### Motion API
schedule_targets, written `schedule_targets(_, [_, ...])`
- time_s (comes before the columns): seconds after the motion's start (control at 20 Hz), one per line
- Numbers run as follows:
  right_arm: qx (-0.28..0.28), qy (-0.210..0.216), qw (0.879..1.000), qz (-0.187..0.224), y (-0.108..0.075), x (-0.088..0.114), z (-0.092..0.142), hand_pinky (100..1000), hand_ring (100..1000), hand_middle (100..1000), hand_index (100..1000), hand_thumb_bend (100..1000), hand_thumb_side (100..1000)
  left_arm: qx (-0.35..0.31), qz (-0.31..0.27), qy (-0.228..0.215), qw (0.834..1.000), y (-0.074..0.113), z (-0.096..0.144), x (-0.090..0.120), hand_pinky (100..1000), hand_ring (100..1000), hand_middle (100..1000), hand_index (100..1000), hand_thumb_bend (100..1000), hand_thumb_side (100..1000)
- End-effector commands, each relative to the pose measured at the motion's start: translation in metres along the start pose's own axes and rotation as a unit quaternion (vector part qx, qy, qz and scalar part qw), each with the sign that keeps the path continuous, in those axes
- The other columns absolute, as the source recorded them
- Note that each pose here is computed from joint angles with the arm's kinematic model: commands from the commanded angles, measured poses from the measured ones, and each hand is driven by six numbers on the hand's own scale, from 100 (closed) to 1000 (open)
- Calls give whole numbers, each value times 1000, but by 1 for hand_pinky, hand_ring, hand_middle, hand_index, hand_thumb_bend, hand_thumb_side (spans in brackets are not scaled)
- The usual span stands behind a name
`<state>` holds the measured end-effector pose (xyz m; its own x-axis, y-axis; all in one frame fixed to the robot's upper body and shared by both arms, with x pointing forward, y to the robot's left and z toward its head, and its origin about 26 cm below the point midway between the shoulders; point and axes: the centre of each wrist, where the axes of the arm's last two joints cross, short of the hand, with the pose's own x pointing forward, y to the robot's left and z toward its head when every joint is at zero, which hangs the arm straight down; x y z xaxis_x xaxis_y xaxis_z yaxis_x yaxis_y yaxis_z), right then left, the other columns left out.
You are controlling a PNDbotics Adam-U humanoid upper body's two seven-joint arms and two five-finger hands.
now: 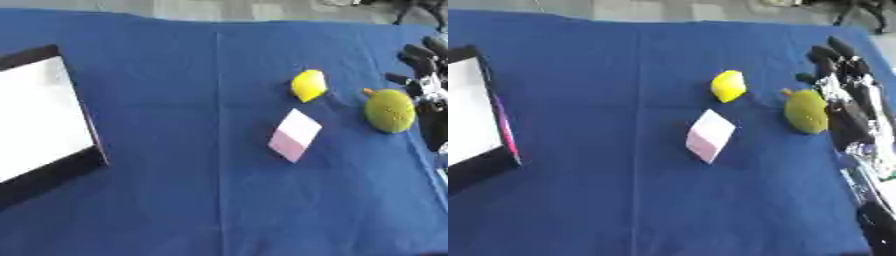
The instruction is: Pick up the objects with one hand, pass them to the other hand, and then place them into the box on the other side of the table.
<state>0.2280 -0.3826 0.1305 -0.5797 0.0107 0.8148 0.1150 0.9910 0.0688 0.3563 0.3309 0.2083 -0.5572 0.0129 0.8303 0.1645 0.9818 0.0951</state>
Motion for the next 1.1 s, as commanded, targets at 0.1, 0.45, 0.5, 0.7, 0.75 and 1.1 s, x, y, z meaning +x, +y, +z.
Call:
schedule_targets(0.1, [16, -7, 1000, 9, 2, 8, -6, 724, 896, 788, 877, 176, 313, 0, -7, -9, 1000, 4, -2, 6, 997, 910, 743, 750, 147, 785])
schedule_targets(0.45, [17, -6, 1000, 15, 1, 8, -5, 726, 901, 793, 880, 180, 305, 1, -7, -9, 1000, 4, -2, 6, 997, 911, 744, 750, 148, 787])
schedule_targets(0.5, [18, -8, 1000, 21, -1, 8, -5, 728, 903, 796, 883, 181, 303, 1, -8, -9, 1000, 4, -2, 6, 997, 911, 744, 750, 148, 787])
schedule_targets(0.7, [33, -14, 998, 54, -7, 12, -4, 734, 912, 809, 894, 198, 280, 1, -9, -8, 1000, 5, -1, 6, 998, 911, 744, 750, 147, 788])
schedule_targets(0.75, [44, -14, 997, 66, -8, 13, -3, 735, 914, 812, 896, 202, 274, 1, -9, -8, 1000, 5, -1, 6, 998, 911, 744, 750, 147, 788])
schedule_targets(1.1, [143, 10, 975, 168, -16, 17, 0, 745, 922, 831, 905, 236, 268, -2, -12, -5, 1000, 5, -1, 5, 998, 911, 743, 749, 146, 789])
